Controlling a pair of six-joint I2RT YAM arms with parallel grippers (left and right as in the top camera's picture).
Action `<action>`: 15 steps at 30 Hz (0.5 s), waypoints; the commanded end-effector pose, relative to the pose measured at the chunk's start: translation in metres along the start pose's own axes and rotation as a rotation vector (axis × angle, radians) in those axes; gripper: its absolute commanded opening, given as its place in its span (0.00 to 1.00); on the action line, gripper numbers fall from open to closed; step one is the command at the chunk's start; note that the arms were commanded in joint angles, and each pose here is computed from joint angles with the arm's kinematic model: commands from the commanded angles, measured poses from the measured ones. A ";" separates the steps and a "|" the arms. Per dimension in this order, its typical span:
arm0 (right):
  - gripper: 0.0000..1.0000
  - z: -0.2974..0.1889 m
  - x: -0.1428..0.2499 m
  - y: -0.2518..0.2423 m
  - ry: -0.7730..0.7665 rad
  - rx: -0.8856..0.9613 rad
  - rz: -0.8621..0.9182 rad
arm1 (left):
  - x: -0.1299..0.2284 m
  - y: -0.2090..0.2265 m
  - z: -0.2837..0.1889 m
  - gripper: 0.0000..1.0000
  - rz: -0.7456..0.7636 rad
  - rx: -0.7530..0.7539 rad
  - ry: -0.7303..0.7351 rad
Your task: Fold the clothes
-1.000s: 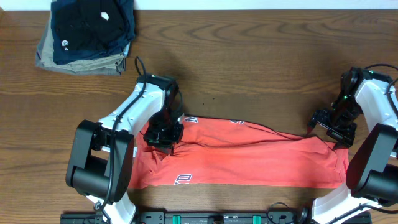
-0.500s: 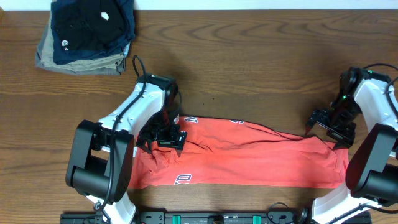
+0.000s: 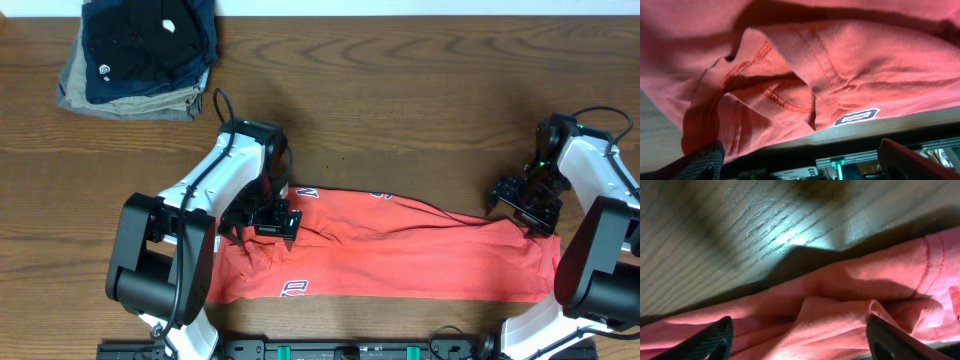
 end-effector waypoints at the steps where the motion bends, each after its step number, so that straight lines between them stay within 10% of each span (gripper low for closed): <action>1: 0.61 -0.001 0.001 0.003 -0.021 -0.009 0.003 | 0.002 0.001 -0.004 0.98 -0.001 -0.011 -0.022; 6: 0.05 0.002 0.002 0.002 -0.017 -0.006 0.003 | 0.002 0.001 -0.004 0.98 -0.001 -0.011 -0.022; 15: 0.01 -0.001 -0.008 0.004 -0.069 -0.024 0.009 | 0.002 0.001 -0.004 0.98 -0.001 -0.011 -0.022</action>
Point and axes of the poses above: each gripper's point midway between its finger pads, its own z axis out along the fingers, its own y axis along the line the jaws close on, x = y × z, the point moved 7 cm from there along -z, back along the fingers, and after that the axes turned 3 degrees about z, right-handed, at the moved point
